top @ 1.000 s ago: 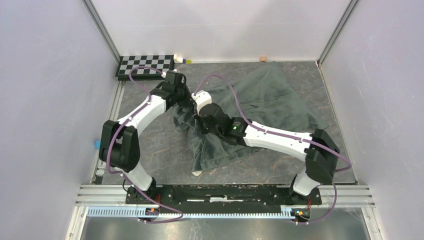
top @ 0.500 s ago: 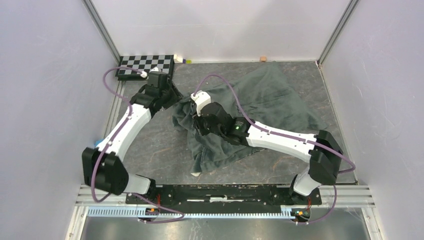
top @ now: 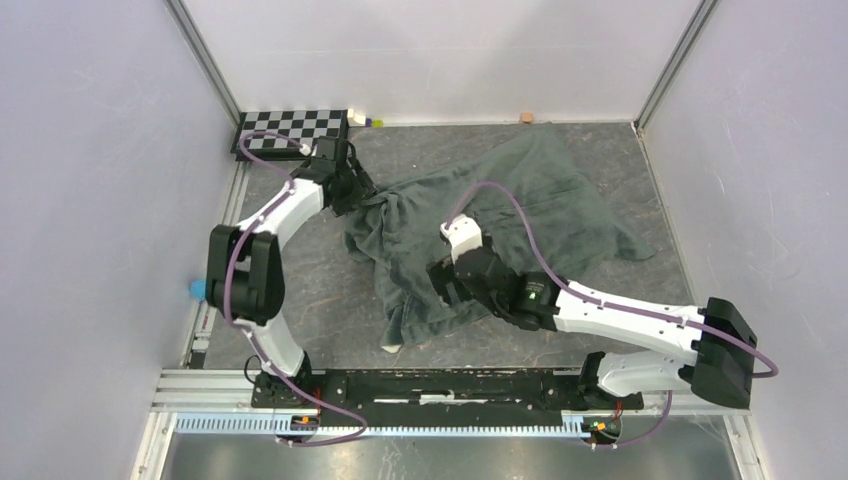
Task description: Put the pillow into the pillowcase
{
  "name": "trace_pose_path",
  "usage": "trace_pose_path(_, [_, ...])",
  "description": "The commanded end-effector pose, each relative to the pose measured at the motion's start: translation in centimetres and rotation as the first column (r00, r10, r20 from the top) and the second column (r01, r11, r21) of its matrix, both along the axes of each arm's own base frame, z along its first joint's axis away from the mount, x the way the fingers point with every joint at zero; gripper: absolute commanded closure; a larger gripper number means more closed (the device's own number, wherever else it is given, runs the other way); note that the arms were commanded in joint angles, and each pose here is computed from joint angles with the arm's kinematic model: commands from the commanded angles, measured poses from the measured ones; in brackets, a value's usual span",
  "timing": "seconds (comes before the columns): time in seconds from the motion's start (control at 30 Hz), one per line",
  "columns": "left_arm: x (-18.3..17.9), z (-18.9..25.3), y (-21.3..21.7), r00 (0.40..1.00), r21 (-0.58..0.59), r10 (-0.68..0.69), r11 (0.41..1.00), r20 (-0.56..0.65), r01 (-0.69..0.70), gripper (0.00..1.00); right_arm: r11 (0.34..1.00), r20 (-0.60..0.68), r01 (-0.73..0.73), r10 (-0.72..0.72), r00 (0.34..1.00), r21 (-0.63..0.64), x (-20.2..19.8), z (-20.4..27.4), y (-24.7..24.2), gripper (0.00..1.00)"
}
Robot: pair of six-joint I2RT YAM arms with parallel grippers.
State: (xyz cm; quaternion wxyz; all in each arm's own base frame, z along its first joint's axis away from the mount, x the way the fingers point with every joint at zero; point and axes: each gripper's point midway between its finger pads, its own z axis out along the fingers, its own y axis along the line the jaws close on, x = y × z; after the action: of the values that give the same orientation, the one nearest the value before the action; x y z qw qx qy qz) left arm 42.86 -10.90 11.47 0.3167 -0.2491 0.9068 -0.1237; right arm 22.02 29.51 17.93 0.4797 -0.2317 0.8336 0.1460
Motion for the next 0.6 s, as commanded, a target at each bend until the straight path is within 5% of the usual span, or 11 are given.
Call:
trace_pose_path(0.0, [4.4, 1.3, -1.6, 0.990, -0.025, -0.081, 0.996, 0.119, 0.085, 0.30, 0.994, -0.019, 0.063, -0.065, 0.998, -0.089, -1.1, -5.0, -3.4, 0.02])
trace_pose_path(0.1, [5.4, 1.2, -1.3, 0.991, 0.013, -0.098, 0.995, 0.095, 0.097, 0.86, 0.990, 0.023, 0.052, -0.049, 0.999, -0.131, -0.5, -6.4, -3.7, 0.02])
trace_pose_path(0.13, [5.7, 2.0, -0.6, 0.992, 0.055, -0.092, 0.995, 0.087, 0.087, 0.97, 0.985, 0.026, 0.057, -0.054, 0.998, -0.164, -0.1, -7.0, -3.9, 0.02])
trace_pose_path(0.37, [8.6, 10.8, 6.3, 0.985, 0.303, 0.017, 0.950, 0.170, -0.069, 0.98, 0.964, -0.041, 0.149, -0.162, 0.986, -0.219, 1.9, -9.6, -7.1, 0.02])
trace_pose_path(0.57, [10.6, 8.8, 5.0, 0.994, 0.288, -0.038, 0.958, 0.107, 0.006, 0.98, 0.981, -0.064, 0.111, -0.122, 0.990, -0.157, 0.5, -8.3, -6.5, 0.02])
